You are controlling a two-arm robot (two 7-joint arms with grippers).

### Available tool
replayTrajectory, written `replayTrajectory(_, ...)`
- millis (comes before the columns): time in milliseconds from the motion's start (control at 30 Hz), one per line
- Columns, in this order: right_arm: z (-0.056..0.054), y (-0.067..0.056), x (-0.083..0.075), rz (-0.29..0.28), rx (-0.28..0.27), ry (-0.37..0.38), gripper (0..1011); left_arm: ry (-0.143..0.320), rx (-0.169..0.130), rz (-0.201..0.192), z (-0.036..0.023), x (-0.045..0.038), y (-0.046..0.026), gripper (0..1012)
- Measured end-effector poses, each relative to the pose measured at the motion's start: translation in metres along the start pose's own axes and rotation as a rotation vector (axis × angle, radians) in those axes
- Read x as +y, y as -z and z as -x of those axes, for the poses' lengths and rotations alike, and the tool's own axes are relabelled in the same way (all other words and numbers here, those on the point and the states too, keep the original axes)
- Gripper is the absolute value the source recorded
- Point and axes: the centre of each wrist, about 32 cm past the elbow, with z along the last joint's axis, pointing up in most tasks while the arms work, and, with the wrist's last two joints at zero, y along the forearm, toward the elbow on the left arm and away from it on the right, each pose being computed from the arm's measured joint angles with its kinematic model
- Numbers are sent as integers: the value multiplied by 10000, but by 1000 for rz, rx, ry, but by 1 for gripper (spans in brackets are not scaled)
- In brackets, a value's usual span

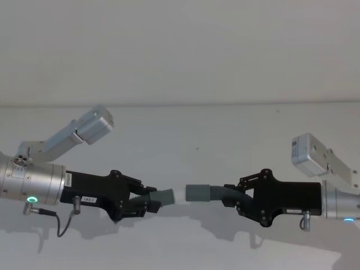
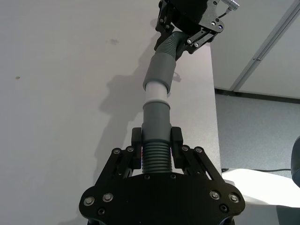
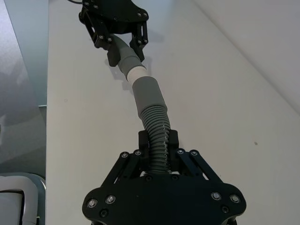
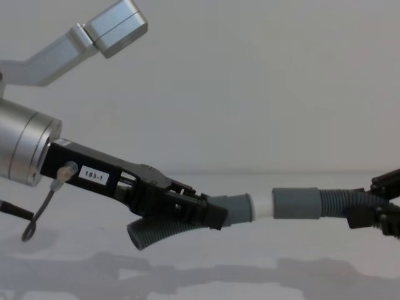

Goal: Use both hands to pick up one end of the pipe from the table, align the ends, and insert them.

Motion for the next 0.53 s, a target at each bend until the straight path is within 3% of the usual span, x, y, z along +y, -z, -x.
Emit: replayTrajectory(533,0,0,0,0,0,0,205,0,0,0,0,0,0,329)
